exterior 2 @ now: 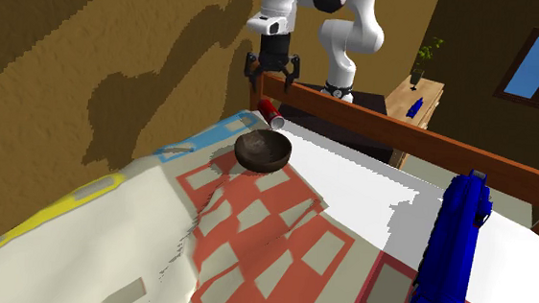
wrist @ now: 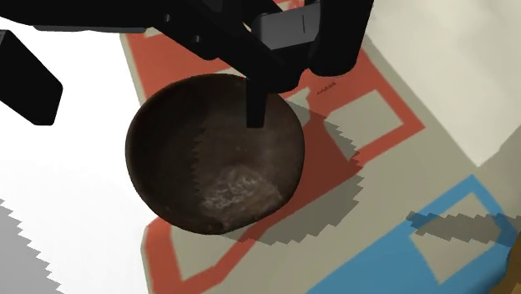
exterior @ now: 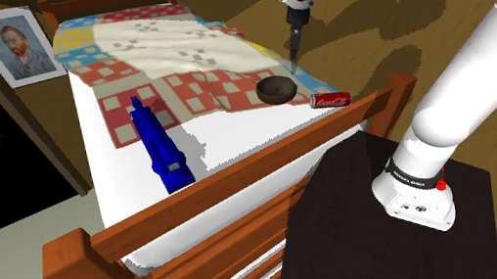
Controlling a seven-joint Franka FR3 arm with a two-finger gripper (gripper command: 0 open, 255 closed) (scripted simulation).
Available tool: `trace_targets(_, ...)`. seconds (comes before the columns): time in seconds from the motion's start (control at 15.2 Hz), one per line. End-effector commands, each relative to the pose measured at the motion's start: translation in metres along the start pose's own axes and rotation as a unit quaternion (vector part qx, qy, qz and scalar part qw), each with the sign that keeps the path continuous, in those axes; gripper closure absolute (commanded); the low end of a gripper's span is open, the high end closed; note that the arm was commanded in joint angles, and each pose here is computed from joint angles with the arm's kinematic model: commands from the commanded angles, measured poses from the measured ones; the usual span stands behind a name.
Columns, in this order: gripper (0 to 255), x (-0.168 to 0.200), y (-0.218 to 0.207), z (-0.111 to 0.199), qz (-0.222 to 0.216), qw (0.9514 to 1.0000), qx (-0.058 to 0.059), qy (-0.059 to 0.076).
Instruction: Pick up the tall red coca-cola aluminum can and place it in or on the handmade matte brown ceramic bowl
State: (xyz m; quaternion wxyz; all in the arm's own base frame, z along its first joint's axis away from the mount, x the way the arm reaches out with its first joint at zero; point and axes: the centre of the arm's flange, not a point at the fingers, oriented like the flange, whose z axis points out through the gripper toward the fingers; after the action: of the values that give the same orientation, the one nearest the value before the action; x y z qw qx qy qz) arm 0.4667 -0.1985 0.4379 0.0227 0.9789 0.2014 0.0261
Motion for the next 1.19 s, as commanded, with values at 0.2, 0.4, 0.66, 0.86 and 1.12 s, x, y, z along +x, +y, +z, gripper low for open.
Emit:
trace_targets(0.2, 0, -0.049, -0.025, 0.038, -0.028, 0.9995, -0.016, 0.001)
trace_targets(0.4, 0, -0.08, -0.036, 0.062, -0.045, 0.9987, -0.025, 0.001)
trace_targets(0.66, 0, -0.121, -0.049, 0.095, -0.066, 0.9971, -0.038, 0.002)
trace_targets(0.86, 0, -0.153, -0.056, 0.119, -0.083, 0.9955, -0.047, 0.002)
trace_targets(1.12, 0, -0.165, -0.058, 0.14, -0.089, 0.9947, -0.051, 0.002)
